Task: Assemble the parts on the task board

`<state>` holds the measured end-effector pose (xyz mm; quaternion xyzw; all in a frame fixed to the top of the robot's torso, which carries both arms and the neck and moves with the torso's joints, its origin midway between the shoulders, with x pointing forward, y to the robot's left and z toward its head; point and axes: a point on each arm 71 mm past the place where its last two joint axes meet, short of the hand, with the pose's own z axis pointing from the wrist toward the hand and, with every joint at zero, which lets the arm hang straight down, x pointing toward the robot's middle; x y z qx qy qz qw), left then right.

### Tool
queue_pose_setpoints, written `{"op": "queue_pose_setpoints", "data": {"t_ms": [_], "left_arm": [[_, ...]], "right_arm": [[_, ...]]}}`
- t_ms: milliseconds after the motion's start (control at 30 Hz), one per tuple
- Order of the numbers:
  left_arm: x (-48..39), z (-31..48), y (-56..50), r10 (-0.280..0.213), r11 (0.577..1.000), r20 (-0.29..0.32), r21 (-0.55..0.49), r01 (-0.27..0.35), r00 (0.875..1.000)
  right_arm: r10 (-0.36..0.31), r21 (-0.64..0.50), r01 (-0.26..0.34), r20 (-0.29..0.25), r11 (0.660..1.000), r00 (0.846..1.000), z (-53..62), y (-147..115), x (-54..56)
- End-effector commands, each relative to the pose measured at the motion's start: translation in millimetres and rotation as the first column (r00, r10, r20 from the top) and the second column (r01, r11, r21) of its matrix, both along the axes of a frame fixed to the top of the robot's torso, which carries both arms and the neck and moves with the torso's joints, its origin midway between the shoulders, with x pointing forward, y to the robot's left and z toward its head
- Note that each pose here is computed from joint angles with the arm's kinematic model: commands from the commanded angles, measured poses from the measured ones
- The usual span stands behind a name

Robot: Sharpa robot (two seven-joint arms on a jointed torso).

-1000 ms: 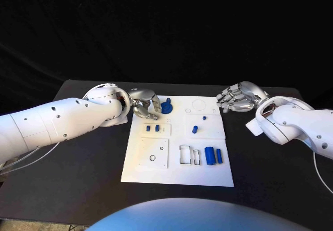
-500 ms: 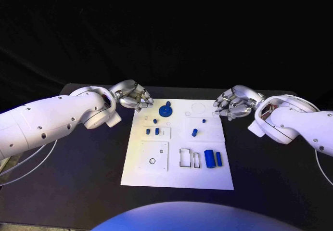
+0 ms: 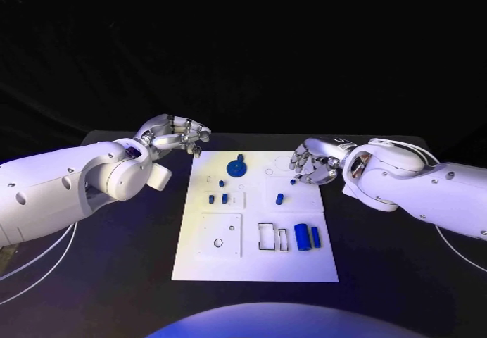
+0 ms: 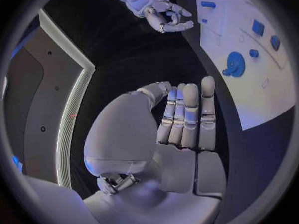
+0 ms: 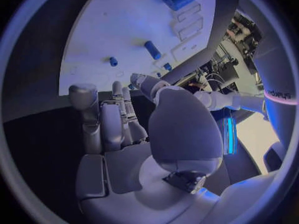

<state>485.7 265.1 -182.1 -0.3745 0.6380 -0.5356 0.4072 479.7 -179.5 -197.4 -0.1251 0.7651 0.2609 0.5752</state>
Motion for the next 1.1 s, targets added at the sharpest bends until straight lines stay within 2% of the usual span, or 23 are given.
{"op": "queue_pose_setpoints", "data": {"t_ms": [33,300,700,1100], "left_arm": [[-2.4,4.7,-3.2,-0.005,0.993,0.008,-0.114,0.006,1.0],[-4.7,5.4,-2.8,-0.016,0.992,0.008,-0.126,0.017,1.0],[-4.8,5.6,0.4,-0.006,0.993,0.014,-0.117,0.008,1.0],[-4.7,5.5,-1.7,-0.021,0.992,0.014,-0.122,0.022,1.0]], "right_arm": [[0.013,-0.154,0.001,0.09,0.988,0.996,-1.6,2.1,2.1],[0.017,-0.189,0.003,0.101,0.982,0.995,-5.9,11.0,3.8],[0.035,-0.255,-0.024,0.04,0.967,0.999,-20.2,16.2,2.0],[0.027,-0.243,-0.02,0.029,0.97,0.999,-31.9,19.8,2.5]]}}
